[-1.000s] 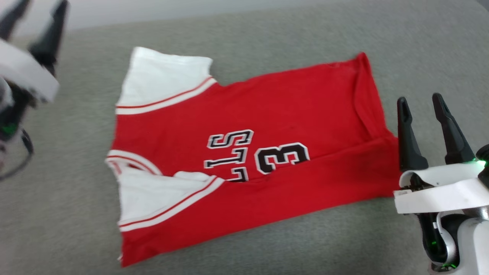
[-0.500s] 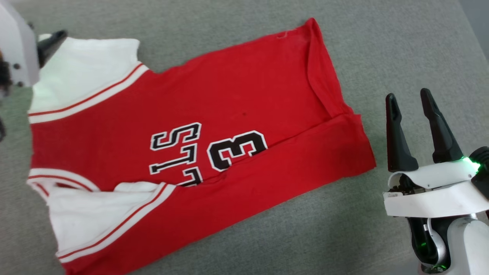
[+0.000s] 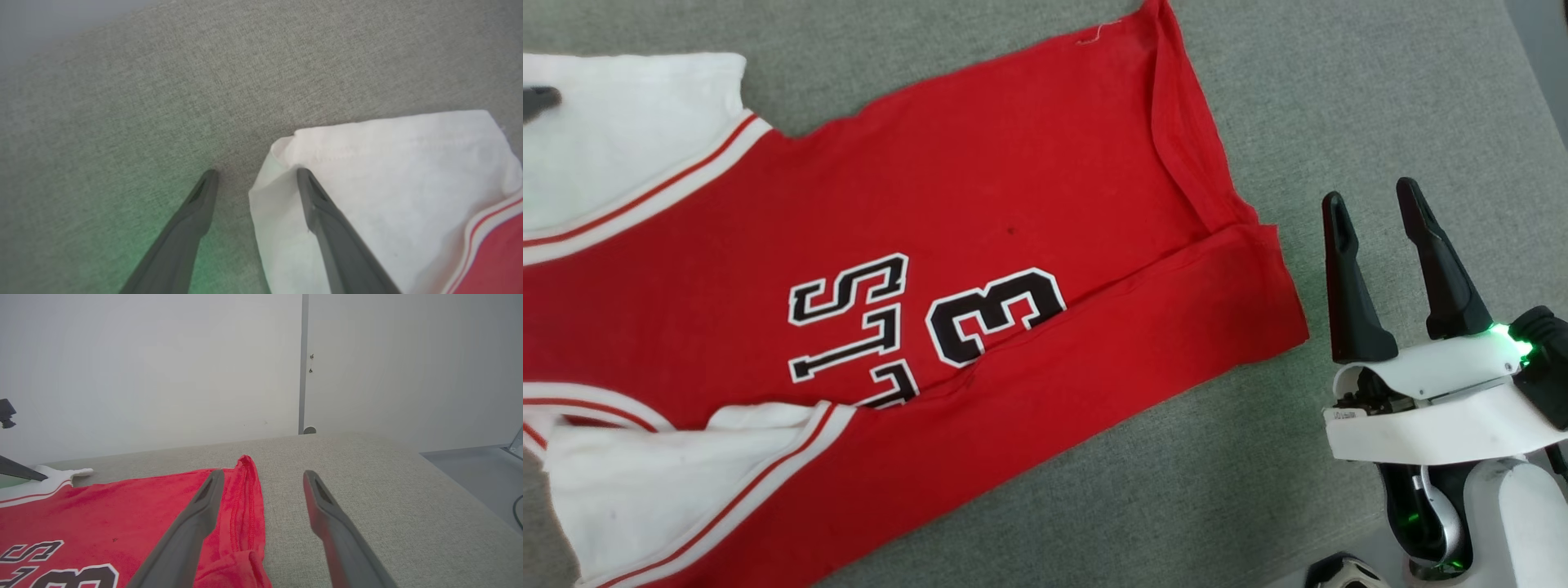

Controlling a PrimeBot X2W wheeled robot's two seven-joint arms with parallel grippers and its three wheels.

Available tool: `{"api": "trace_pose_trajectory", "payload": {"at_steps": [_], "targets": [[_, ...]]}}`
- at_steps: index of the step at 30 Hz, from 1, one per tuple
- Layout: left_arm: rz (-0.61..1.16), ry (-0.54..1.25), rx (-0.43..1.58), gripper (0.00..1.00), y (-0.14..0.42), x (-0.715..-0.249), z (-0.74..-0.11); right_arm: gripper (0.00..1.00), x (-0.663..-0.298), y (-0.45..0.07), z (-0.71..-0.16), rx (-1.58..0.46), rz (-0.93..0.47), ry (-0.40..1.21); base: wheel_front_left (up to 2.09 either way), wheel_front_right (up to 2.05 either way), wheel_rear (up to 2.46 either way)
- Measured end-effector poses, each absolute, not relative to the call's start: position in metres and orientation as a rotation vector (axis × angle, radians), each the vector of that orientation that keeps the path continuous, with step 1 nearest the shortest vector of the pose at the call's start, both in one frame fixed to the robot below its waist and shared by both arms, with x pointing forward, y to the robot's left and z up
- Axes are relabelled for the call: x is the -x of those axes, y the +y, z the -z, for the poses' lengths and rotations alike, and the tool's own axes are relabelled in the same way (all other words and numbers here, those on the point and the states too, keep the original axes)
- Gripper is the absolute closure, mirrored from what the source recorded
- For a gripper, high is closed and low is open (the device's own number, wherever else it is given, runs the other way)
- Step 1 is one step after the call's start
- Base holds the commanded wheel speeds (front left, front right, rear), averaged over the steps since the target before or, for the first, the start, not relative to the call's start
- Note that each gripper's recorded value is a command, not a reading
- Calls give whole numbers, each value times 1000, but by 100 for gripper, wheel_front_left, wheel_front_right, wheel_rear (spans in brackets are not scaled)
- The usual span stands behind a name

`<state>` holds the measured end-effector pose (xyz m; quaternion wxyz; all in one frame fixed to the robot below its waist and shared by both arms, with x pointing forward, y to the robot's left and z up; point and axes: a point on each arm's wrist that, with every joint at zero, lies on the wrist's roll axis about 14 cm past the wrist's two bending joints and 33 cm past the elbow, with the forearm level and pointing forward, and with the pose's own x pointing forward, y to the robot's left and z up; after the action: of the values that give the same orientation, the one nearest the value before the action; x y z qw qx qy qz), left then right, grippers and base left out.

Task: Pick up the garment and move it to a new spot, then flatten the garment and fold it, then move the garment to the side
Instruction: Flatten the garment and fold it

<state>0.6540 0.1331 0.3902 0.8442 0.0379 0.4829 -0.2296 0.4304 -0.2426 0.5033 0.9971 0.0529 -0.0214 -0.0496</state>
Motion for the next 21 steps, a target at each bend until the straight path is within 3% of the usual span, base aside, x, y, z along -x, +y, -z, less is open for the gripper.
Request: {"api": "trace_pose_trajectory", "payload": {"at_steps": [3, 4, 5, 6, 15, 21], "targets": [[499, 1038, -66, 3, 130, -653, -385, 0, -432, -244, -501, -105, 101, -36, 0, 0, 0], [503, 1038, -61, 43, 129, -654, -385, 0, -434, -243, -501, -107, 98, -37, 0, 0, 0], [508, 1047, -38, 94, 127, -652, -384, 0, -437, -242, -502, -108, 93, -40, 0, 0, 0], [514, 1054, -19, 100, 125, -651, -384, 0, -439, -241, -502, -109, 89, -39, 0, 0, 0], [557, 1027, -22, 100, 115, -651, -389, 0, -503, -216, -507, 36, -40, 122, 0, 0, 0], [584, 1000, -24, 100, 111, -656, -392, 0, -554, -214, -486, 115, -92, 421, 0, 0, 0]]}}
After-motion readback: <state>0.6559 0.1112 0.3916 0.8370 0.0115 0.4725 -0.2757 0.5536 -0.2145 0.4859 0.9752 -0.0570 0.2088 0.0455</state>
